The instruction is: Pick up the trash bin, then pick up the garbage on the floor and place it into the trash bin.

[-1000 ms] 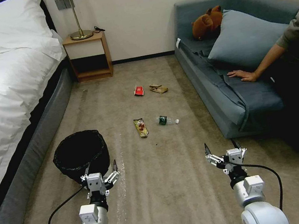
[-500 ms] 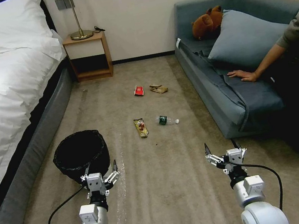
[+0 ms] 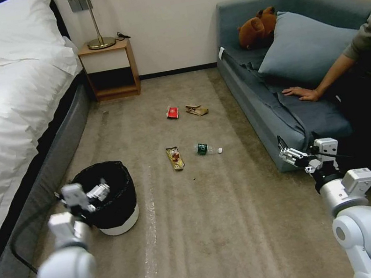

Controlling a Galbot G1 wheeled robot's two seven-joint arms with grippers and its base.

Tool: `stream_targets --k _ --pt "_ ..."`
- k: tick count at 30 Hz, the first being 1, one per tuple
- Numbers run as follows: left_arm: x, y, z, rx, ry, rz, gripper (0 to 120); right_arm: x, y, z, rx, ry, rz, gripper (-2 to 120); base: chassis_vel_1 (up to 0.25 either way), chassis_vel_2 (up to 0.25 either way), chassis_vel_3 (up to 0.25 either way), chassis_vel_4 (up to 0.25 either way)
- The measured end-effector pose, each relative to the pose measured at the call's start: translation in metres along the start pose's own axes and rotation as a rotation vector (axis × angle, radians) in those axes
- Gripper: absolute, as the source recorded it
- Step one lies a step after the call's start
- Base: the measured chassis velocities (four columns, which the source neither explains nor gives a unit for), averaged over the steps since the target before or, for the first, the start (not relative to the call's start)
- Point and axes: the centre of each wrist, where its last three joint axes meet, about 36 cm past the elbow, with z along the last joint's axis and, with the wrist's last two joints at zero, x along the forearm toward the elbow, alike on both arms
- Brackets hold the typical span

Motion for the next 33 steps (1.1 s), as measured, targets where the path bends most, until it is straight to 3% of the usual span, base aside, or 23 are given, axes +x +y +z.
stream_targets --k 9,14,16,20,23,29,33 --pt "0.013 -0.002 0.012 0.040 0.046 -0.009 100 -0.003 0.002 0.020 0.015 -0.024 -0.044 100 0.000 0.000 0.000 0.000" --pt "0.016 -0.003 0.022 0.113 0.101 -0.082 100 -0.001 0.002 0.030 0.016 -0.002 -0.049 100 0.000 0.000 0.000 0.000" --pt "0.011 -0.007 0.023 0.222 0.178 -0.172 100 -0.001 0.002 0.036 0.017 -0.005 -0.051 100 0.000 0.000 0.000 0.000" --pt "0.003 -0.008 0.021 0.279 0.213 -0.217 100 0.000 0.002 0.038 0.018 -0.004 -0.053 100 0.000 0.000 0.000 0.000" --pt "-0.017 -0.005 0.017 0.392 0.276 -0.281 100 0.002 0.003 0.041 0.021 0.000 -0.062 100 0.000 0.000 0.000 0.000" --pt "-0.030 -0.003 0.021 0.456 0.344 -0.304 100 0.005 0.003 0.044 0.031 -0.006 -0.076 100 0.000 0.000 0.000 0.000" --pt "-0.042 -0.001 0.036 0.488 0.412 -0.339 100 0.008 0.004 0.046 0.036 -0.002 -0.084 100 0.000 0.000 0.000 0.000"
